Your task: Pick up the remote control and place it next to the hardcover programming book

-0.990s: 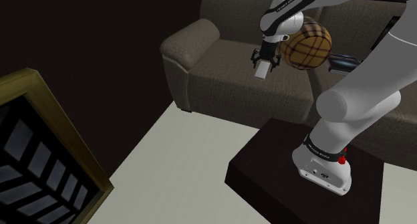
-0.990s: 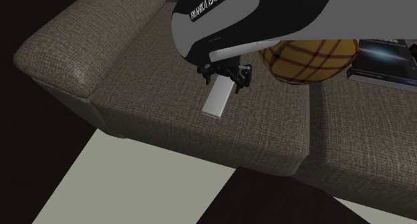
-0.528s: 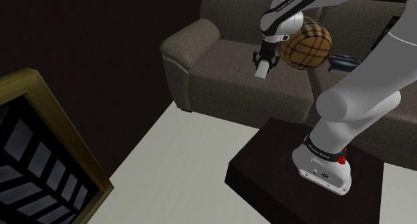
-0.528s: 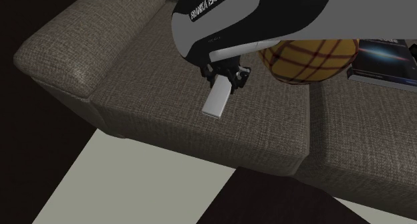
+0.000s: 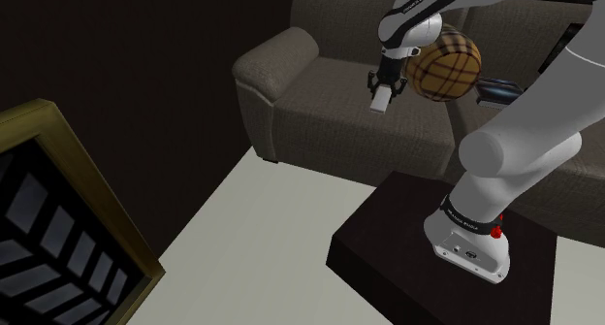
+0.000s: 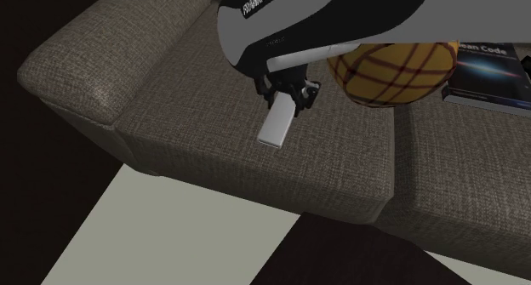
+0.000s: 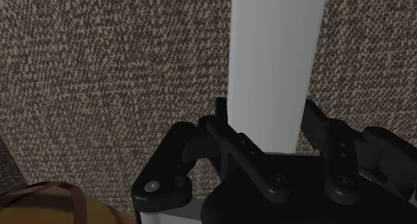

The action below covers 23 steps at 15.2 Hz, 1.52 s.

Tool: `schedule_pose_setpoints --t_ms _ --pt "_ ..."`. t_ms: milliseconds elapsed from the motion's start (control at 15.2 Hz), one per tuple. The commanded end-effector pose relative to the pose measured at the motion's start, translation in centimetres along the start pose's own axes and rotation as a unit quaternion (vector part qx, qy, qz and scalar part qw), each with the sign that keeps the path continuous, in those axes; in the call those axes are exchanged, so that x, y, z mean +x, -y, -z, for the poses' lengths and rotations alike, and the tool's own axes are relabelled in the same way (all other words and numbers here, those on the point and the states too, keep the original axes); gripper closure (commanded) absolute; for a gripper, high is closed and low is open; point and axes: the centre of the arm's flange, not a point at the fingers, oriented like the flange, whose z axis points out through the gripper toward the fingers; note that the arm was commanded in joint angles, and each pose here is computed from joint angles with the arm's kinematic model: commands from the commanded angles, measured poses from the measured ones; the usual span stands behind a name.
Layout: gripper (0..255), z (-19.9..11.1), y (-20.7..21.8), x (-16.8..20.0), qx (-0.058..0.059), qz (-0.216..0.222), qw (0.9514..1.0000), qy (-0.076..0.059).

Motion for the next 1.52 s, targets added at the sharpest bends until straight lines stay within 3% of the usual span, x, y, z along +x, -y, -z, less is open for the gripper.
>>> schedule_pose_setpoints --t_ms 0,990,1452 --pt "255 1.1 0.0 -0.1 0.000 0.000 1.0000 0.000" --pt "255 8.9 -0.1 -0.1 0.000 0.000 1.0000 0.000" --pt "255 8.9 -9.0 2.1 0.000 0.000 1.0000 0.000"
